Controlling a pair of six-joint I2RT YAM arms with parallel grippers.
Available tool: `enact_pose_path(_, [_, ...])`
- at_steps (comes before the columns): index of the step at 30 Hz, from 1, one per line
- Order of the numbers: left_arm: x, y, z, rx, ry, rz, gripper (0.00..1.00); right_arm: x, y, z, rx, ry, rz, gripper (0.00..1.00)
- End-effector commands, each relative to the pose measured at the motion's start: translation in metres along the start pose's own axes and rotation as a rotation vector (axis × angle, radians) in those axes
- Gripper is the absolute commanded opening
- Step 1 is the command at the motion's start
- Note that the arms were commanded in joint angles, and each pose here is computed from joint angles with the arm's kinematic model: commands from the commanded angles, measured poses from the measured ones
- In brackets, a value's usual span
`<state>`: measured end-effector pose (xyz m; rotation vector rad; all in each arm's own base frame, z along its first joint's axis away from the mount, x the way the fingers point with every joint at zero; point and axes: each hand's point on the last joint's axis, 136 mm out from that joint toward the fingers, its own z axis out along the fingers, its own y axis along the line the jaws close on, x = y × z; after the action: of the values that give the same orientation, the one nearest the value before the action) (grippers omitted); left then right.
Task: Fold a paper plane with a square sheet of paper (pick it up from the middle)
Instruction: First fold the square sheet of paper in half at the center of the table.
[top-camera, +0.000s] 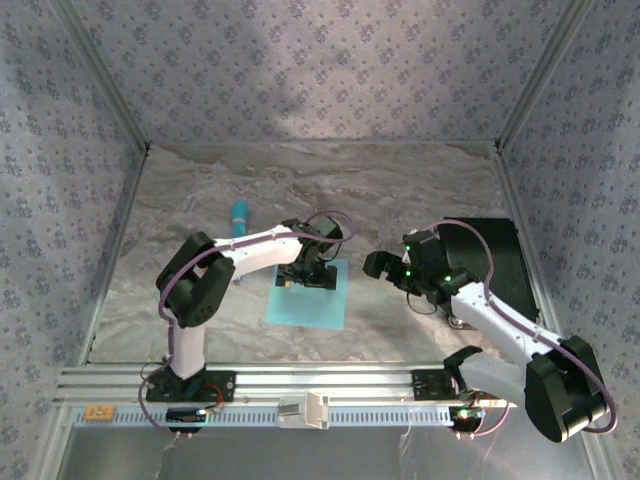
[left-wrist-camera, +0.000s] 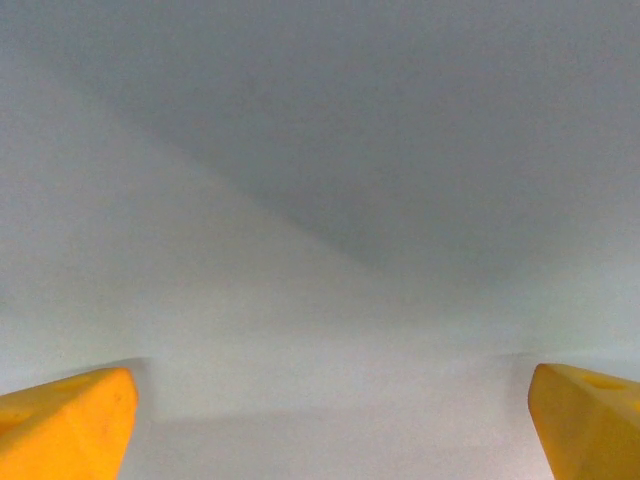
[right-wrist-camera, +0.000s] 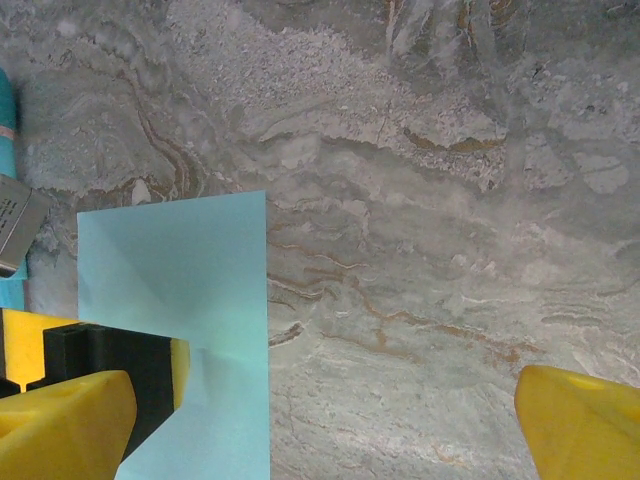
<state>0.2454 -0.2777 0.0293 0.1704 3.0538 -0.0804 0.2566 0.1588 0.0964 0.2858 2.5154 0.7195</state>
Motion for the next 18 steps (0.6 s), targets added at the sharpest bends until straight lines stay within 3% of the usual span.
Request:
enact_pose_path(1, [0.005,0.003,0.006,-0.034,0.041,0.003,1.0,-0.002,-0.001,0.0,0.023,-0.009,0.01,0.99])
enact_pose_path(18, [0.021,0.016,0.043,-0.088,0.103,0.004,0.99,-0.002,-0.014,-0.001,0.092,-0.023,0.048,0.99])
